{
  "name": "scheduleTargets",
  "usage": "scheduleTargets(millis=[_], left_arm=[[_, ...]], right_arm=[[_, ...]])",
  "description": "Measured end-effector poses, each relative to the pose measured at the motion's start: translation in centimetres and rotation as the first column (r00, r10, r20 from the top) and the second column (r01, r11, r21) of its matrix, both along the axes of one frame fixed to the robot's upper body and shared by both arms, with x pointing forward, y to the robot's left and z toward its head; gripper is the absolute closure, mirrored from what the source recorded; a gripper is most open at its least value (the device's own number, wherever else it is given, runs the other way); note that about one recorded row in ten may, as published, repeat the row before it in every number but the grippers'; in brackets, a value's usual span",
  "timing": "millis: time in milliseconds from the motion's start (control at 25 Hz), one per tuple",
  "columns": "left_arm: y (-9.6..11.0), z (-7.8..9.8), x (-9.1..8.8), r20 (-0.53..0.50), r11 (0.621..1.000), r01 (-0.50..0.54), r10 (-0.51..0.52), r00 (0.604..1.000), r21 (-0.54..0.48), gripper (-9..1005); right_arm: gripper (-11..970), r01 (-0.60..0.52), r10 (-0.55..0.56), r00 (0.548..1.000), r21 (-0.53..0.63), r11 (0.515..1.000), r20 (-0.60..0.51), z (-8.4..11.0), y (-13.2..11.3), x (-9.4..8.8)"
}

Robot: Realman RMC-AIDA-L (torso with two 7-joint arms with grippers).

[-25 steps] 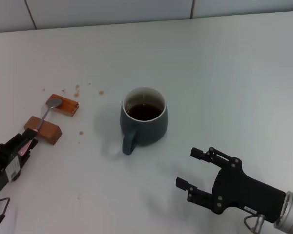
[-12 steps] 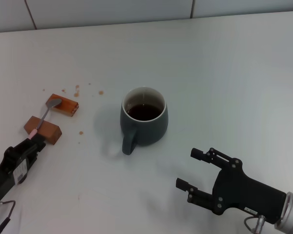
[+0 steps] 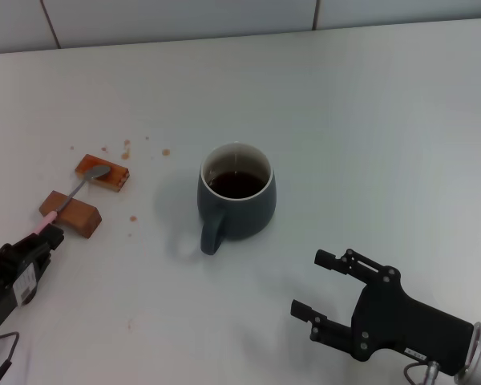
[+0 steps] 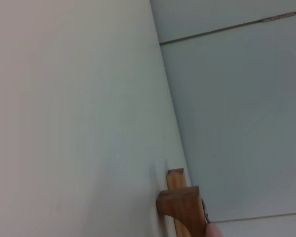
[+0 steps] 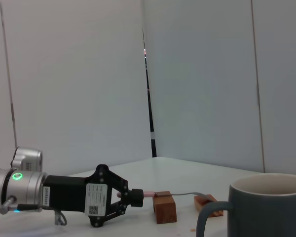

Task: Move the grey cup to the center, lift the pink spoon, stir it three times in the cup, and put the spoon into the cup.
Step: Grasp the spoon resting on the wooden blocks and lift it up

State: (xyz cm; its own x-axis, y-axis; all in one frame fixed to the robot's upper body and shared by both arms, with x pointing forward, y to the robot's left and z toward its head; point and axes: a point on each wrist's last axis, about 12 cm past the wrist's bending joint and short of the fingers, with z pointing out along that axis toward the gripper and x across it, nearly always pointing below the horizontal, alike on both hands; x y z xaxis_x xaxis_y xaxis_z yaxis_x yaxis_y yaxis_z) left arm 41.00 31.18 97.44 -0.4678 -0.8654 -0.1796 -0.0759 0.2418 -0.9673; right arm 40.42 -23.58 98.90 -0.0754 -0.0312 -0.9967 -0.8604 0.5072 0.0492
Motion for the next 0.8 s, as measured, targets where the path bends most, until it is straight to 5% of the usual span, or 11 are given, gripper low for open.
scheduleTargets(millis=[240, 800], left_arm=[[-0.22, 0.08, 0.05, 0.005, 1.0, 0.008, -0.008, 1.0, -0.01, 912], [-0.38, 0.72, 0.14, 0.048, 0.999, 0.042, -0.04, 0.998, -0.029, 555]], right_arm=[[205, -0.001, 0.001, 1.0, -0.002, 1.0, -0.005, -0.09, -0.05, -0.24], [205, -0.013, 0.013, 1.0, 0.004, 1.0, -0.002, 0.0, 0.0, -0.31]])
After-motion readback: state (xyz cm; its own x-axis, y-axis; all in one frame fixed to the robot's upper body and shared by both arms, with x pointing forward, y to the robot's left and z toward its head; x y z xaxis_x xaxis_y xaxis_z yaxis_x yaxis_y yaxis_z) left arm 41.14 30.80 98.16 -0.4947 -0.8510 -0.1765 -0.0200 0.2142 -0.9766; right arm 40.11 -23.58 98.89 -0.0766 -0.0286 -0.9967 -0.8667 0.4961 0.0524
